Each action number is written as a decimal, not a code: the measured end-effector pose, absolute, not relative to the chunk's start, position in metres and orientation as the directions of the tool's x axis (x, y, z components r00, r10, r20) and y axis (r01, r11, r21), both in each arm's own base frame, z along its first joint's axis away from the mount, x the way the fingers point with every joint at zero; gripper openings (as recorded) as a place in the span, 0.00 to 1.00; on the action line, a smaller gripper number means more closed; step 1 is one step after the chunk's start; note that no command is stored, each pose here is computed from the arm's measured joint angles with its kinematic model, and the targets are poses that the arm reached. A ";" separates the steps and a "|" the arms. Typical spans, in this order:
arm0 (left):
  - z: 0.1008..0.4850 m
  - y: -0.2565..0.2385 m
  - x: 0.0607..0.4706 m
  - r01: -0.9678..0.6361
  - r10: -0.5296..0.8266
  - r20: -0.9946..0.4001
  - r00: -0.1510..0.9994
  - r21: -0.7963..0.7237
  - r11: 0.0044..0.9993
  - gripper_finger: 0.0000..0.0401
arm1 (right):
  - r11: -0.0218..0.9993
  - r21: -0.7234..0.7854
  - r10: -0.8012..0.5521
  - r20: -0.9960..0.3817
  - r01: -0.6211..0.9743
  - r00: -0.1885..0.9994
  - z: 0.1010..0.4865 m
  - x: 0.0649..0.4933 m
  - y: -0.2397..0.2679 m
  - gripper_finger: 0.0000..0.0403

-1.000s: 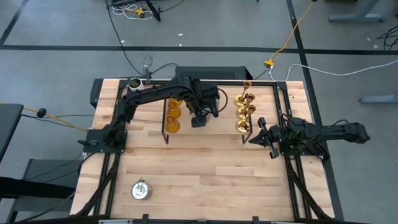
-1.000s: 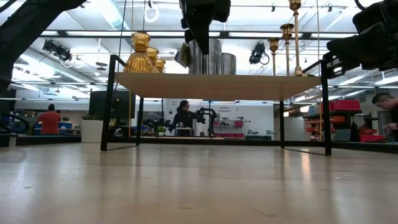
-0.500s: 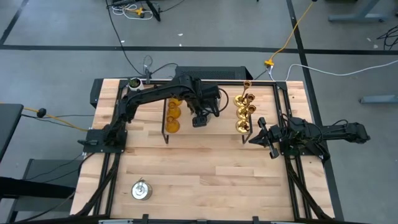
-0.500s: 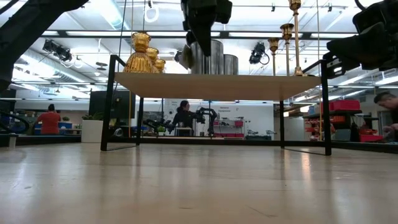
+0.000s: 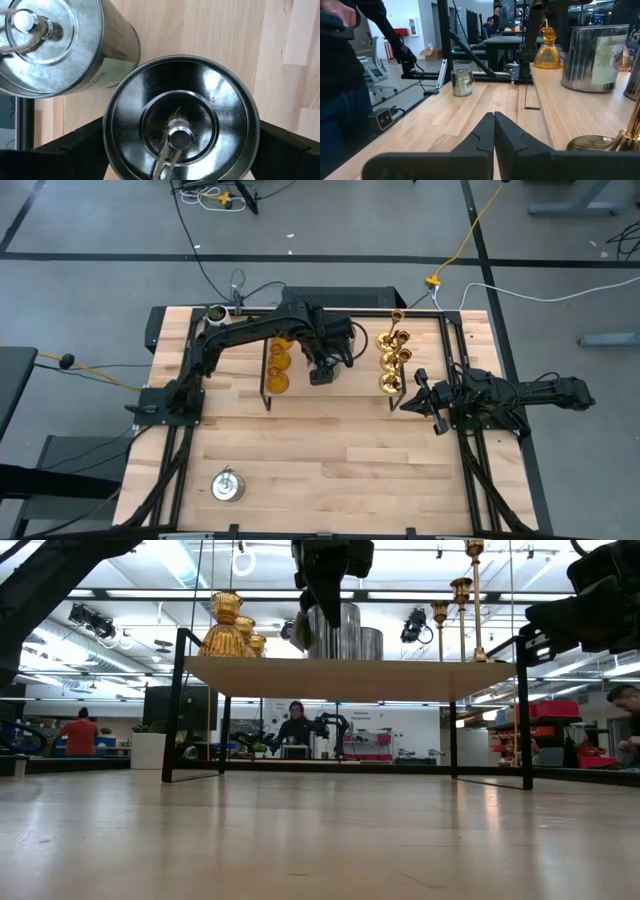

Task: Pick & Place candle stick holders
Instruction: Put the top scented candle on the shelf

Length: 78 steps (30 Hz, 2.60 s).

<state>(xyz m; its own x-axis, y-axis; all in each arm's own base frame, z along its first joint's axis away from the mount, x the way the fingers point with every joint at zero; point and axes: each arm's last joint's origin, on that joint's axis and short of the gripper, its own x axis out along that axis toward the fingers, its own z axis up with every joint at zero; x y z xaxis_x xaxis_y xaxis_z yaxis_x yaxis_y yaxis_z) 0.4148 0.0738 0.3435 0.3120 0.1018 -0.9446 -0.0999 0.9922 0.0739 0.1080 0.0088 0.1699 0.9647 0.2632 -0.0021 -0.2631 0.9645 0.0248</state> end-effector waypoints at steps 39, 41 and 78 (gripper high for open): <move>0.343 0.074 0.415 -0.102 0.131 -0.942 0.309 0.104 0.989 0.94 | 0.964 0.025 0.264 -0.002 -0.263 0.965 0.170 0.108 0.009 0.03; 0.343 0.074 0.415 -0.103 0.137 -0.941 0.308 0.110 0.989 0.95 | 0.964 0.025 0.263 -0.002 -0.263 0.965 0.170 0.108 0.009 0.03; 0.360 0.070 0.394 -0.084 0.137 -0.958 0.251 0.120 0.989 0.96 | 0.964 0.025 0.263 -0.003 -0.263 0.965 0.170 0.108 0.009 0.03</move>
